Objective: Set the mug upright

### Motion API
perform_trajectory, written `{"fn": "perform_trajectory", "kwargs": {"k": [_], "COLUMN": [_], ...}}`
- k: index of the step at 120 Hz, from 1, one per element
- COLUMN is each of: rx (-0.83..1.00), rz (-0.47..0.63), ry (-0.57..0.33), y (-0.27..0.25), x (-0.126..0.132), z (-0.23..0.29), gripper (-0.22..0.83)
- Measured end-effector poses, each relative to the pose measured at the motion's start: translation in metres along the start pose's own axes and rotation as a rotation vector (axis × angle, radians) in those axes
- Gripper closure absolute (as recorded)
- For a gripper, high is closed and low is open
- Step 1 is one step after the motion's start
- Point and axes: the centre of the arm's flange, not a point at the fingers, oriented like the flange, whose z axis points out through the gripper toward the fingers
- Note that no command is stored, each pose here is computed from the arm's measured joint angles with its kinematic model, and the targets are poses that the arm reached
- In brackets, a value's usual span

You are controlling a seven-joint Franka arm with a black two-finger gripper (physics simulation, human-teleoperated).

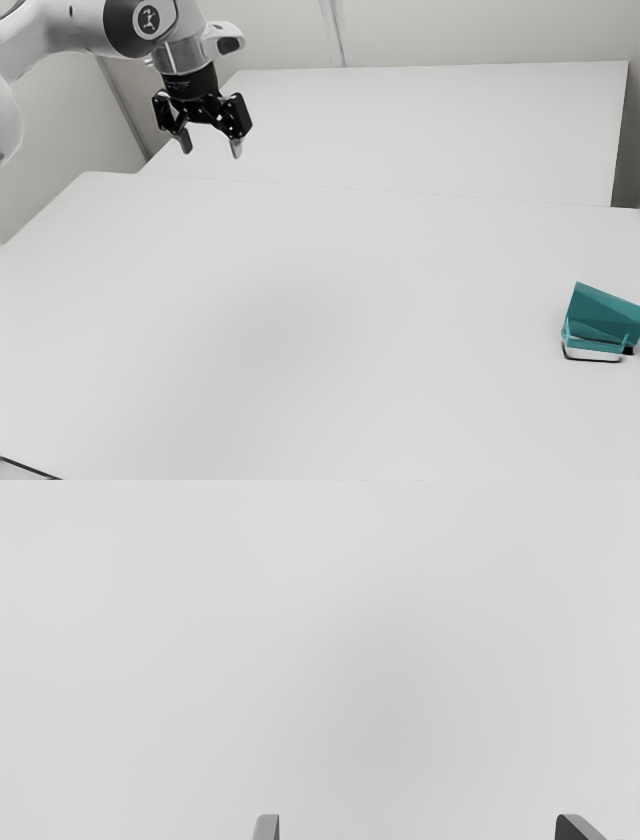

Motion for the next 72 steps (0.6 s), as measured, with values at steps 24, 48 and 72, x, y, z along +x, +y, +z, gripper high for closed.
{"fn": "perform_trajectory", "kwargs": {"k": [24,48,72], "rx": [-0.003,-0.180,-0.463], "rz": [0.023,0.025,-0.007], "ry": [0.022,-0.014,-0.112], "y": [0.015,0.033,0.073], "x": [-0.004,-0.008,0.003], "z": [-0.010,-0.005,0.053], "gripper": [0.00,0.00,0.00]}}
